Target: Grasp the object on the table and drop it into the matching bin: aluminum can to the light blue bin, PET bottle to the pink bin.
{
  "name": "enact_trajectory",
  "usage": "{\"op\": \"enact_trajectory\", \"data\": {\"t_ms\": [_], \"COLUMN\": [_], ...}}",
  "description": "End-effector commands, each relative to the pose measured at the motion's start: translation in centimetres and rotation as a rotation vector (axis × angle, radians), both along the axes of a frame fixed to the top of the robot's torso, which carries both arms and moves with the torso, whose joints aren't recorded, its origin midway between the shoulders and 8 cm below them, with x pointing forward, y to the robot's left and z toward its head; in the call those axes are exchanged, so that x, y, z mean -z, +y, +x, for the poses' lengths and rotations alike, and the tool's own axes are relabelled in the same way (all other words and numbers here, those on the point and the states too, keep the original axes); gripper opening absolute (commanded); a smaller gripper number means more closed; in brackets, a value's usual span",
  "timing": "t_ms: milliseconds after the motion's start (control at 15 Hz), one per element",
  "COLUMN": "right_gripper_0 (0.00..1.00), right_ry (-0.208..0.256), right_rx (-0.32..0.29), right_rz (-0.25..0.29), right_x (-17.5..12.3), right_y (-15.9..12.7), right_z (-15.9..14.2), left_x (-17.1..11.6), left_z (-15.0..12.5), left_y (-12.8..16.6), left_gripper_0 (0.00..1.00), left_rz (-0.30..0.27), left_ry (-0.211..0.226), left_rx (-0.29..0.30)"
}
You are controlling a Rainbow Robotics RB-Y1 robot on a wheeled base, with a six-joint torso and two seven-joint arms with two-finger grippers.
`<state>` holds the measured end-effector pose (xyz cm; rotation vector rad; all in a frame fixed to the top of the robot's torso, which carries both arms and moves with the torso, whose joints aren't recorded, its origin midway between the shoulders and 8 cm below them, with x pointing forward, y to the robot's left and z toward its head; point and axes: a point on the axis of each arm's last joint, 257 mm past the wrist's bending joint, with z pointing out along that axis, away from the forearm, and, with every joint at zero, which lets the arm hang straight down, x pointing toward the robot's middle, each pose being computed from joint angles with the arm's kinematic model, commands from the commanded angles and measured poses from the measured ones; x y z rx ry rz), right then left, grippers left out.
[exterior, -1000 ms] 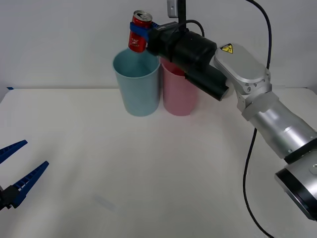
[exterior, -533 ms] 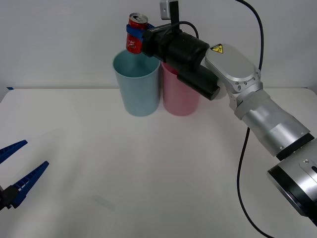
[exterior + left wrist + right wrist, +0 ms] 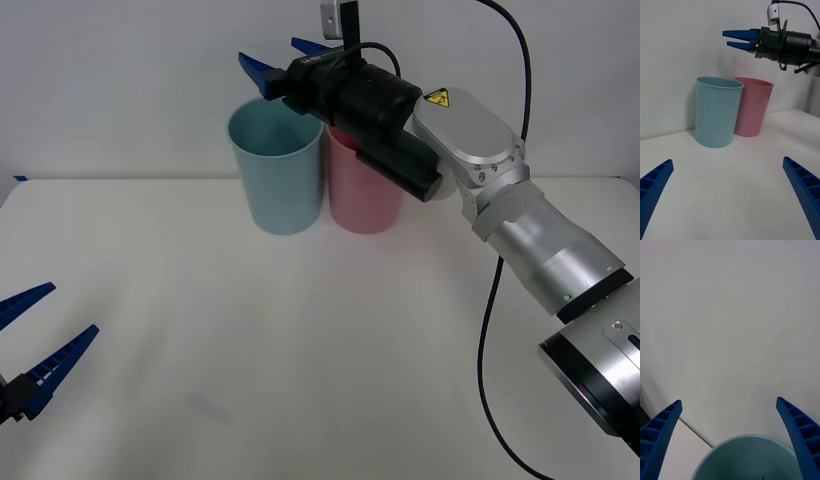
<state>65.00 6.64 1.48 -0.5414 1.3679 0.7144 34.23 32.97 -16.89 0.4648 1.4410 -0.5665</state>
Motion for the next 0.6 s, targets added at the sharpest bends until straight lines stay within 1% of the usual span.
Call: {"op": "enact_trajectory", "data": {"t_ms": [67,400,533,600], "right_gripper_0": [1.0,1.0,1.0,1.0], "right_ry": [0.0,0.002,-0.01,-0.026], "right_rx": [0.001,0.004,0.006,0.008], "right_rz": [0.004,0.008,0.002,-0.003], "right_x": [-0.1,-0.2,-0.1,-0.1], "right_y": [0.0,-0.3,-0.7,-1.2], "right_z": [0.0,0.1,0.0,-0.4], "left_x": [0.0,0.0,0.0,0.0], "left_z": [0.0,0.0,0.0,0.0], "left_y": [0.0,0.0,0.0,0.0], "left_gripper_0": [1.0,1.0,1.0,1.0], "left_rz": [0.0,0.0,0.0,0.0], "left_ry": [0.0,0.0,0.0,0.0], "left_rx": [0.0,0.0,0.0,0.0]}}
